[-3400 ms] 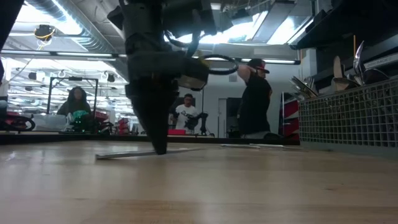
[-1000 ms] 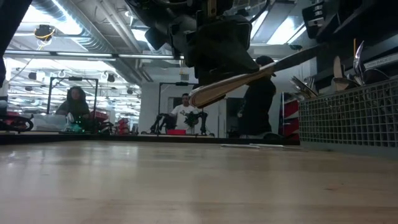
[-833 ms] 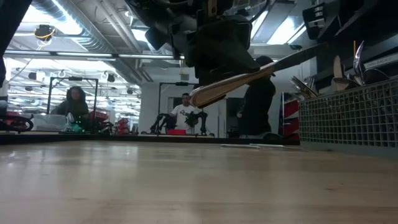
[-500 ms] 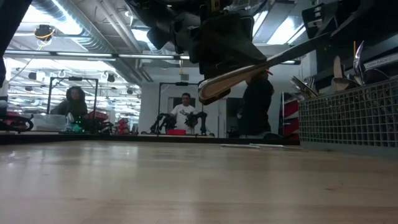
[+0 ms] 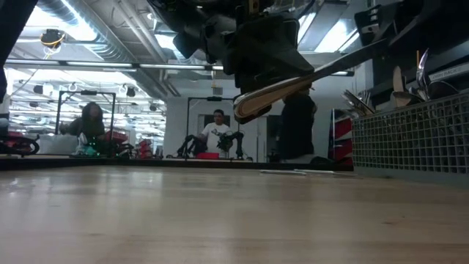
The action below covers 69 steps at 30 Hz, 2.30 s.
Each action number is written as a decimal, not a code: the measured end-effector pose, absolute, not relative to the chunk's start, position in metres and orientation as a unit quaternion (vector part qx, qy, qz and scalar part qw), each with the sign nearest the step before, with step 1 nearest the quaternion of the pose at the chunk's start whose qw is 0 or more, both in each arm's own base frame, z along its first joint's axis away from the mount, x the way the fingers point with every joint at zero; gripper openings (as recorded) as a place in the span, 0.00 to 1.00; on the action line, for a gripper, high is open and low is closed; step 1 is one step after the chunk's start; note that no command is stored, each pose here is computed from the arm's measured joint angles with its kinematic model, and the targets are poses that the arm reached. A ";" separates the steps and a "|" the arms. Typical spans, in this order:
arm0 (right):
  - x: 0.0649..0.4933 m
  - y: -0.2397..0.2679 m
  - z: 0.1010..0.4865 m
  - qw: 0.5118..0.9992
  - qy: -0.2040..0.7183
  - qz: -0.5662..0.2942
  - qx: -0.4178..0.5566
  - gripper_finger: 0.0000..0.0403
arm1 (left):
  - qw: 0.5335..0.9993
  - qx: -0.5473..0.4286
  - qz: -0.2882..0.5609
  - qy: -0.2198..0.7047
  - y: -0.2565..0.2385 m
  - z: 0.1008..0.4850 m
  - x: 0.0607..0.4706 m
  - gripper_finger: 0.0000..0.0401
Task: Sort silverware
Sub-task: Put the bottom knife into the middle section of the utensil holder
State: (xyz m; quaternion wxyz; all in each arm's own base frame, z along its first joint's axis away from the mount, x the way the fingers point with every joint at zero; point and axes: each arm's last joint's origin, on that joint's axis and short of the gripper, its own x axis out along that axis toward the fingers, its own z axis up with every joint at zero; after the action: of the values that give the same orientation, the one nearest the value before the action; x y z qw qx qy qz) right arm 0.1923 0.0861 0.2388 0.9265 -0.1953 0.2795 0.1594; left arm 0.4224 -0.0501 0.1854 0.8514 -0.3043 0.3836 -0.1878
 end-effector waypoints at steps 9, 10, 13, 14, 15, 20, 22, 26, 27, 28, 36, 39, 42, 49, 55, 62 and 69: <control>0.201 0.090 0.229 0.921 0.293 0.160 -0.199 0.15 | 0.851 -0.304 -0.187 0.385 -0.050 0.185 0.422 0.09; 0.202 0.090 0.229 0.921 0.295 0.160 -0.200 0.13 | 0.851 -0.304 -0.187 0.385 -0.050 0.185 0.422 0.09; 0.202 0.091 0.229 0.921 0.294 0.160 -0.200 0.09 | 0.851 -0.304 -0.187 0.385 -0.050 0.185 0.422 0.09; 0.202 0.090 0.229 0.921 0.294 0.160 -0.200 0.08 | 0.851 -0.304 -0.188 0.385 -0.050 0.185 0.422 0.09; 0.202 0.090 0.229 0.921 0.294 0.159 -0.200 0.07 | 0.851 -0.304 -0.188 0.385 -0.050 0.185 0.422 0.09; 0.202 0.091 0.230 0.923 0.289 0.159 -0.198 0.05 | 0.850 -0.305 -0.188 0.386 -0.050 0.185 0.422 0.09; 0.203 0.091 0.231 0.926 0.281 0.159 -0.196 0.05 | 0.850 -0.304 -0.190 0.386 -0.051 0.185 0.422 0.09; 0.204 0.092 0.232 0.929 0.273 0.158 -0.194 0.05 | 0.850 -0.304 -0.191 0.386 -0.051 0.185 0.422 0.09; 0.204 0.092 0.232 0.929 0.274 0.158 -0.194 0.05 | 0.850 -0.304 -0.191 0.386 -0.051 0.185 0.422 0.09; 0.204 0.092 0.232 0.928 0.274 0.158 -0.194 0.05 | 0.850 -0.304 -0.191 0.386 -0.051 0.185 0.422 0.09; 0.204 0.092 0.232 0.927 0.275 0.172 -0.190 0.05 | 0.850 -0.304 -0.190 0.386 -0.051 0.185 0.422 0.09; 0.204 0.092 0.232 0.927 0.275 0.173 -0.189 0.05 | 0.850 -0.304 -0.189 0.386 -0.051 0.185 0.422 0.09; 0.204 0.092 0.232 0.927 0.274 0.174 -0.189 0.05 | 0.850 -0.304 -0.189 0.386 -0.051 0.185 0.422 0.09; 0.204 0.093 0.232 0.926 0.274 0.178 -0.187 0.05 | 0.850 -0.304 -0.188 0.386 -0.051 0.185 0.422 0.09; 0.203 0.093 0.232 0.926 0.272 0.188 -0.183 0.05 | 0.852 -0.306 -0.182 0.383 -0.049 0.185 0.422 0.09; 0.203 0.093 0.232 0.926 0.273 0.187 -0.182 0.05 | 0.852 -0.305 -0.185 0.384 -0.050 0.185 0.422 0.09; 0.203 0.093 0.232 0.926 0.274 0.184 -0.181 0.05 | 0.853 -0.300 -0.187 0.384 -0.050 0.185 0.422 0.09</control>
State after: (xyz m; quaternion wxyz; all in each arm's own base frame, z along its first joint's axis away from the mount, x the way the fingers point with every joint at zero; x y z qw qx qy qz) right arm 0.2034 0.0932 0.2321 0.9264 -0.1814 0.2742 0.1839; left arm 0.4222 -0.0498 0.1848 0.8530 -0.2999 0.3840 -0.1873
